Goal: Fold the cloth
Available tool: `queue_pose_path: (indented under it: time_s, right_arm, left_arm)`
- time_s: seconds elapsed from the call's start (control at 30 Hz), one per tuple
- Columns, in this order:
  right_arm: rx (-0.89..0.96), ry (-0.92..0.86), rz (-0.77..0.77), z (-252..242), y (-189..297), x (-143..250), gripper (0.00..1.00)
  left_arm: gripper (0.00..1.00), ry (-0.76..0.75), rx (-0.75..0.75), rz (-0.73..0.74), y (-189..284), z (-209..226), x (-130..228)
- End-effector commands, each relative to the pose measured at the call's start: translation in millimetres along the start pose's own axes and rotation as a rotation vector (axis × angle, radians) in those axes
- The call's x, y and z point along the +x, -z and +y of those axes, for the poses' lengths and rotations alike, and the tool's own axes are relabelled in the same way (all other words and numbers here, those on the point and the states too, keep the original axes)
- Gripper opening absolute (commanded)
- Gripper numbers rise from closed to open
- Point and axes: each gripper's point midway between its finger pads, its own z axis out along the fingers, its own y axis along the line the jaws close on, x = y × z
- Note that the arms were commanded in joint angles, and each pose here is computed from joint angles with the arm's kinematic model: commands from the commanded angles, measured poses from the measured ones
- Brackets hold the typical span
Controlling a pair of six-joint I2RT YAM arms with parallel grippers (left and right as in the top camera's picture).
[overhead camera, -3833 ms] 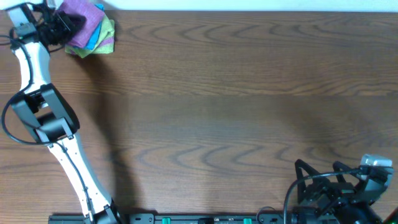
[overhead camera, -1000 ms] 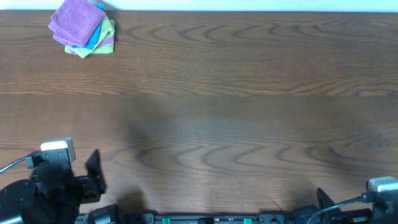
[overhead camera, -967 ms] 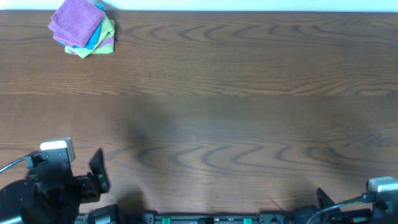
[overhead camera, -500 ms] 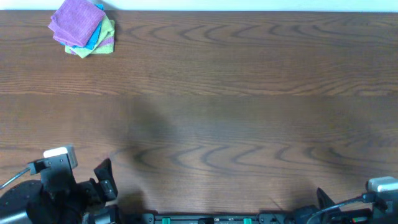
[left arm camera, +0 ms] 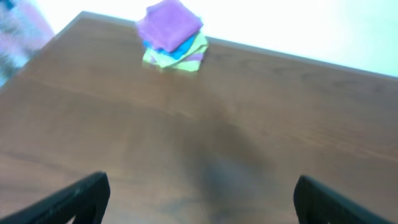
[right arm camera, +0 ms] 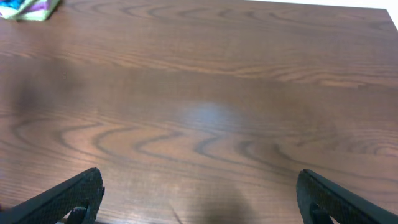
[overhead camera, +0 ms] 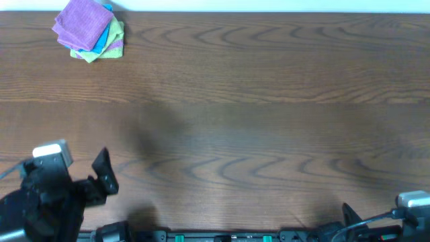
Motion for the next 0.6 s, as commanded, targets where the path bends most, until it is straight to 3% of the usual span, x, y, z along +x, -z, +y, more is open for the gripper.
queue_pose_path:
  time_s: [0.0, 0.27, 0.57]
  right_arm:
    - [0.008, 0.002, 0.005, -1.6, -1.3, -0.1, 0.99]
    - [0.008, 0.002, 0.005, -1.6, -1.3, -0.1, 0.99]
    - [0.008, 0.002, 0.005, -1.6, -1.3, -0.1, 0.99]
  left_arm:
    - [0.96, -0.037, 0.048, -0.026, -20.8, -7.1, 13.3]
    - [0.96, -0.049, 0.139, -0.255, -82.0, -18.6, 44.3]
    - [0.95, 0.091, 0.086, -0.315, -127.9, 0.4, 91.6]
